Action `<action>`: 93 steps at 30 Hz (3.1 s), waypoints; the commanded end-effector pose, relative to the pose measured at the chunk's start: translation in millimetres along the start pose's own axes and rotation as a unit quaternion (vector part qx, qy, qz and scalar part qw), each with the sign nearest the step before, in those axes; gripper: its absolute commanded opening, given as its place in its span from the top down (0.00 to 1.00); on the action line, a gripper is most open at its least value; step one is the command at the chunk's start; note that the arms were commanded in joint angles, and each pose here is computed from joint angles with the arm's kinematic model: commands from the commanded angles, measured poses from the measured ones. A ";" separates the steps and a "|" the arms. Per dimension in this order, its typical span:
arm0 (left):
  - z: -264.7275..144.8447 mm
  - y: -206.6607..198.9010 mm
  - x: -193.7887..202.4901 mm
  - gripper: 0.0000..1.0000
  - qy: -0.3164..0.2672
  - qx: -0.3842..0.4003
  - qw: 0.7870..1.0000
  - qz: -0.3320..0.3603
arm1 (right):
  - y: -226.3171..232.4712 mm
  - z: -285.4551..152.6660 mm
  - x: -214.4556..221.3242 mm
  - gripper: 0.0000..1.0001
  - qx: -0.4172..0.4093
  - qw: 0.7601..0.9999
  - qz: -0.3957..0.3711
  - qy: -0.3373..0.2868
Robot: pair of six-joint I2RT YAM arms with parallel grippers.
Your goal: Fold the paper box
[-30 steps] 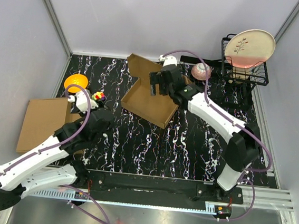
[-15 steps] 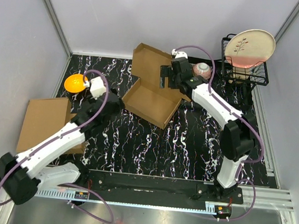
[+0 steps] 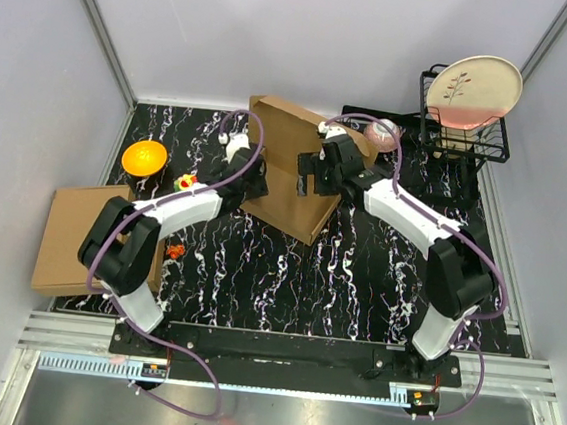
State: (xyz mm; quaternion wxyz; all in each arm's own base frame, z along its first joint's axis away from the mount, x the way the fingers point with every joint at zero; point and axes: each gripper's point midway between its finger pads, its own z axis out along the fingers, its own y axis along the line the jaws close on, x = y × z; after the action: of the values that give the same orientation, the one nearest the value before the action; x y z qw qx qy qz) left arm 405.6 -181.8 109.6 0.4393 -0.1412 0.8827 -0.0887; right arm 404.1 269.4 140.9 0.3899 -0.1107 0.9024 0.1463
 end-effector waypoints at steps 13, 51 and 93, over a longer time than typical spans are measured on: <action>1.1 -53.6 77.8 0.61 0.075 0.104 0.991 0.027 | 3.4 -58.2 -28.2 0.00 -0.016 0.998 0.016 -0.063; -87.5 -49.4 149.4 0.59 0.148 0.155 0.960 0.182 | 15.5 -104.6 -44.6 0.00 -0.051 0.994 0.040 -0.092; -187.4 38.7 11.8 0.39 -0.095 0.043 0.992 0.067 | 7.1 -64.7 -74.9 0.00 0.004 0.995 0.042 -0.095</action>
State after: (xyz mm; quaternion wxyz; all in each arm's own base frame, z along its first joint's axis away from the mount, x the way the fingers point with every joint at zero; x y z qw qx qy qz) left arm 213.5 -204.3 176.0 0.4810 0.0635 0.8578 -0.1698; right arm 411.4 266.1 212.3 0.4406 -0.0604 0.8806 0.1633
